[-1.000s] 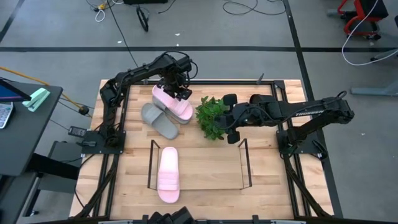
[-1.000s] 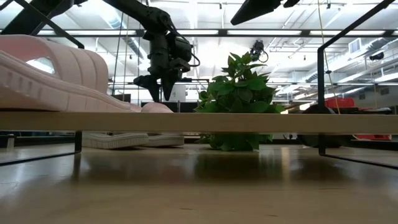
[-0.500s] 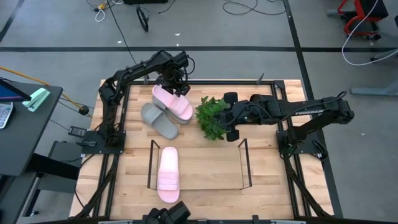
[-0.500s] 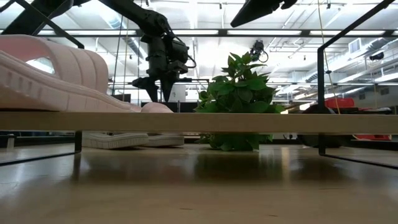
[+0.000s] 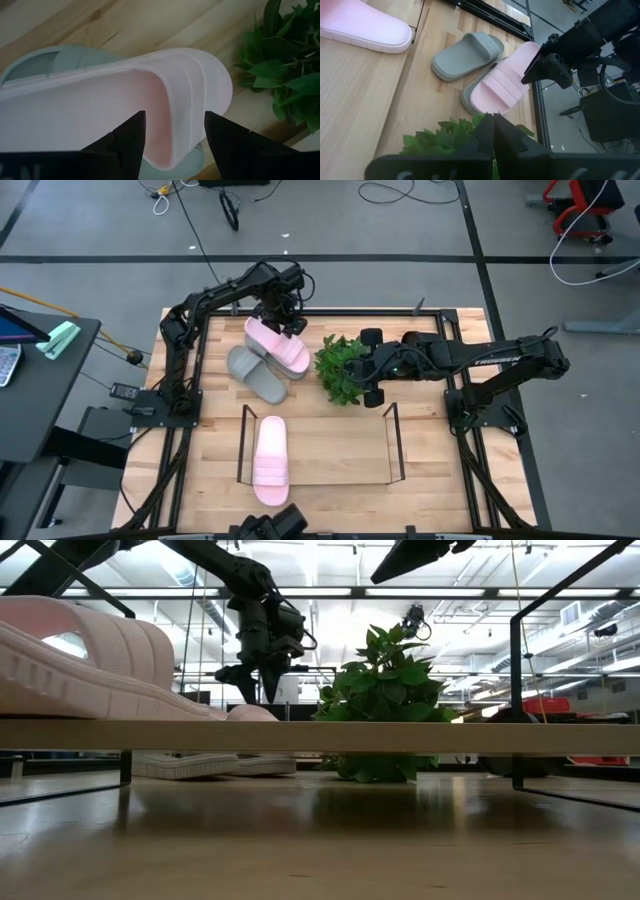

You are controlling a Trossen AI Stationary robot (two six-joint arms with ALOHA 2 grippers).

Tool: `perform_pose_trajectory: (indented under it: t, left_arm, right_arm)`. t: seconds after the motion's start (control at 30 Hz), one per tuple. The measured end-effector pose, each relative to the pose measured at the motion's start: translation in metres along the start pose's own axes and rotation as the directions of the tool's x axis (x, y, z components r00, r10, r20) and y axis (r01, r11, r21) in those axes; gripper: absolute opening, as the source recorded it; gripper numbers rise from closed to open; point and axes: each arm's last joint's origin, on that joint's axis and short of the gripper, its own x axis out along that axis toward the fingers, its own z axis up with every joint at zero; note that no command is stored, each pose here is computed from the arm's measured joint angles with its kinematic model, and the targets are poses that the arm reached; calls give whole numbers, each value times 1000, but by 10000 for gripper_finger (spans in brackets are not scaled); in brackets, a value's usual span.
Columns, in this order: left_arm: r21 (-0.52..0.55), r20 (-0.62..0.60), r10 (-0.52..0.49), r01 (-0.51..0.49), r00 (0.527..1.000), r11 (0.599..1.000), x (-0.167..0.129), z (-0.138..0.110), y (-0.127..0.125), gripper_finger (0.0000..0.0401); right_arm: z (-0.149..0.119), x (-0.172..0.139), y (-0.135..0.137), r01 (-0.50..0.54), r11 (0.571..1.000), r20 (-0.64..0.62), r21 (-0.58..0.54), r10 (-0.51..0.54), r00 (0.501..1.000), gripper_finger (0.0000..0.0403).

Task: Pick and place slides into the shelf
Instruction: Put the pink slipper on the shelf

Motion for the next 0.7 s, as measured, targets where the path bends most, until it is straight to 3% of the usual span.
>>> perform_pose_trajectory:
  t: [0.7]
  left_arm:
    - [-2,-32,-16,16,999,1000,10,2,-3,199]
  right_arm:
    - [0,0,0,-1,1000,0,25,1,1000,9]
